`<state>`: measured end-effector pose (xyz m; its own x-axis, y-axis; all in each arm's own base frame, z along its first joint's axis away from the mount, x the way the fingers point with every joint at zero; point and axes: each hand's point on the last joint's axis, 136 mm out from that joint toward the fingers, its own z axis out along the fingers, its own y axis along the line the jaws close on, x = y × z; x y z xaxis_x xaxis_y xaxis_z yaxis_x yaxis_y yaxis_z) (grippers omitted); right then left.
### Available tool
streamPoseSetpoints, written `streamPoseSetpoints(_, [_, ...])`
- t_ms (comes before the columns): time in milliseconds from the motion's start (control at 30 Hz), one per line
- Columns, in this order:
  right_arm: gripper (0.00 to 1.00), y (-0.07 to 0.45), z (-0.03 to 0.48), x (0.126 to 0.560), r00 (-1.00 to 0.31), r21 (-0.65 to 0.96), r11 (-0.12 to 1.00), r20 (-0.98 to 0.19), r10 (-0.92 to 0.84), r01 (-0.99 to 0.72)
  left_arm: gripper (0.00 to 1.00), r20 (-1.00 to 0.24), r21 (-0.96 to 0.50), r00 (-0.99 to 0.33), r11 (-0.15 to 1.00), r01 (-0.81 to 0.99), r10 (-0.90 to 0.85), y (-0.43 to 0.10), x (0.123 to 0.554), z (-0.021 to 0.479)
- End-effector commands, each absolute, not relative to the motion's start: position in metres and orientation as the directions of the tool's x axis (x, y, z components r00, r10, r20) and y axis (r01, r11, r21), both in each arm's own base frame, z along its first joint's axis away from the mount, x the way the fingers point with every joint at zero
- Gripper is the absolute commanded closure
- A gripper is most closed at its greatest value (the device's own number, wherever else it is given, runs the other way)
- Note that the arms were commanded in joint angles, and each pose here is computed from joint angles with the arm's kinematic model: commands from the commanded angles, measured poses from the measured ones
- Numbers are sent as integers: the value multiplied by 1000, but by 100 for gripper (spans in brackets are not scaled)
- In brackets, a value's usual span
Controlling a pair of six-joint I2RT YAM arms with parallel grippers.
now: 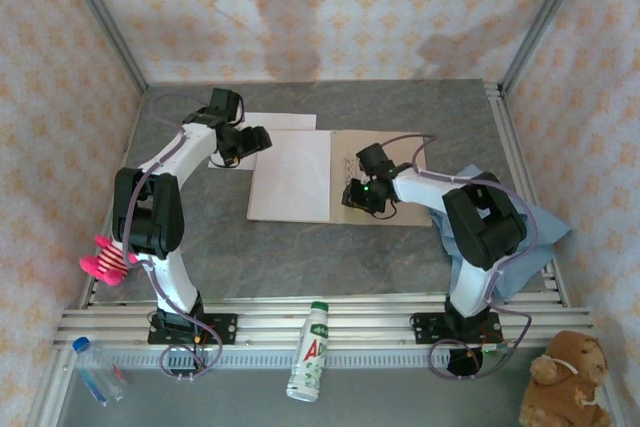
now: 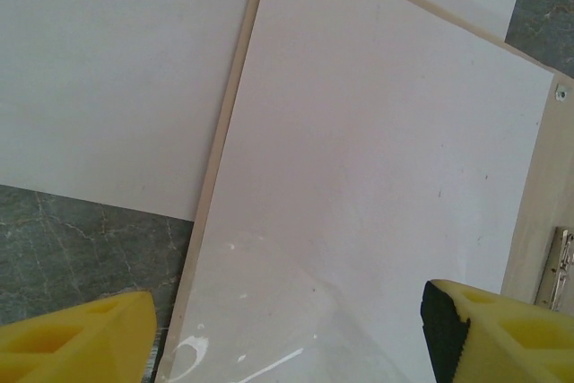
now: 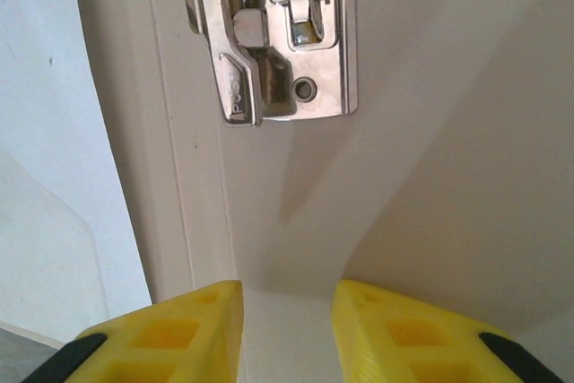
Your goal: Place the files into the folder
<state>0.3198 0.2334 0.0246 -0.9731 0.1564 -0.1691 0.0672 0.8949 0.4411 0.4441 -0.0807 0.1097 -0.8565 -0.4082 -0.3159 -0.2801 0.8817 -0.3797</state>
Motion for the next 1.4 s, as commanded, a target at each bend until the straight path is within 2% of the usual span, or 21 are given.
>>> streamPoseSetpoints(0, [66, 207, 0, 278, -988, 315, 943, -72, 134, 104, 22, -344, -372, -867, 900, -227, -361, -94, 433, 131])
streamPoseSetpoints(167, [66, 213, 15, 268, -990, 369, 926, -80, 115, 77, 24, -380, -348, -876, 924, -161, -296, -126, 419, 146])
streamPoseSetpoints(367, [65, 221, 77, 278, -976, 452, 892, -199, 88, -12, 32, -441, -281, -869, 954, -104, -225, -166, 399, 157])
streamPoseSetpoints(533, [65, 189, 106, 292, -950, 443, 897, -274, 151, 14, 36, -483, -248, -855, 966, -73, -188, -198, 385, 163])
streamPoseSetpoints(733, [66, 135, 80, 308, -924, 404, 899, -255, 286, 167, 39, -483, -240, -862, 970, -38, -154, -251, 373, 150])
streamPoseSetpoints(900, [68, 117, 46, 309, -919, 374, 896, -212, 333, 239, 43, -446, -195, -887, 980, -31, -117, -284, 368, 124])
streamPoseSetpoints(1100, [70, 120, 18, 300, -925, 375, 886, -151, 350, 274, 54, -415, -120, -909, 993, 6, -45, -315, 360, 91])
streamPoseSetpoints(1367, [70, 145, 12, 287, -942, 379, 892, -121, 312, 246, 65, -395, -44, -919, 999, -6, -23, -316, 358, 68])
